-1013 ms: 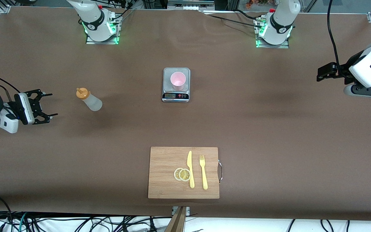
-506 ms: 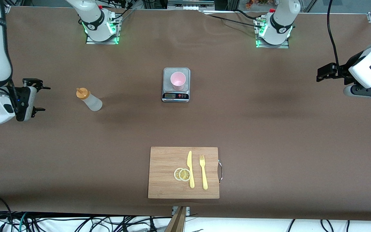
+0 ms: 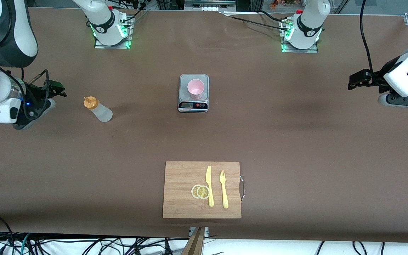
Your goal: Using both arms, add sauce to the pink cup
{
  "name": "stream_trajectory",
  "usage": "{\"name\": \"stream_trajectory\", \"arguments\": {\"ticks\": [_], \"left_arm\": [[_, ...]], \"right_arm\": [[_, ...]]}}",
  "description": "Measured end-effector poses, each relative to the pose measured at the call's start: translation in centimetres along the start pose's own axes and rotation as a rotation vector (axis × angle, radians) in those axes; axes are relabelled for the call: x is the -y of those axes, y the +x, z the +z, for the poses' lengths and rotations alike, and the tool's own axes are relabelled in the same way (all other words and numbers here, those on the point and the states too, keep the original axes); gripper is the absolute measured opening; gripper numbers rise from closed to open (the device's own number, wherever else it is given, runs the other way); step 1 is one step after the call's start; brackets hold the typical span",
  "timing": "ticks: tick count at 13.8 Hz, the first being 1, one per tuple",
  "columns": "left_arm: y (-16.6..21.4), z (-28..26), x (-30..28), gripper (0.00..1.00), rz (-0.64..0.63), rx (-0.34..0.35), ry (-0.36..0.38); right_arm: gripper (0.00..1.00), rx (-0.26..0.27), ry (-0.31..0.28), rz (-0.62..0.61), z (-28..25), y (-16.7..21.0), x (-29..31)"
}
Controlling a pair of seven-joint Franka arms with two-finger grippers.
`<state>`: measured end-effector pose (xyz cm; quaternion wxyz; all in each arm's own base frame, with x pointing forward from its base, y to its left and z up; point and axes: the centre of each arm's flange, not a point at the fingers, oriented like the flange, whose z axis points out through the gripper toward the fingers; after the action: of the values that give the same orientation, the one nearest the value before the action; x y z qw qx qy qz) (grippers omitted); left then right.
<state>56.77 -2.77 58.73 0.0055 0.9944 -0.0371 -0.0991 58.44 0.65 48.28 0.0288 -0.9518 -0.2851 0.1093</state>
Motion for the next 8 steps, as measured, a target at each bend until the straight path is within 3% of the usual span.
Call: {"name": "stream_trajectory", "arguments": {"ticks": [4, 8], "left_arm": [[0.0, 0.0, 0.0, 1.00, -0.001, 0.000, 0.000], [0.0, 0.0, 0.1, 1.00, -0.001, 0.001, 0.000]], "right_arm": [[1.00, -0.038, -0.026, 0.338, -2.3, -0.7, 2.2], [1.00, -0.115, -0.042, 0.609, -5.4, -2.5, 2.3]]}}
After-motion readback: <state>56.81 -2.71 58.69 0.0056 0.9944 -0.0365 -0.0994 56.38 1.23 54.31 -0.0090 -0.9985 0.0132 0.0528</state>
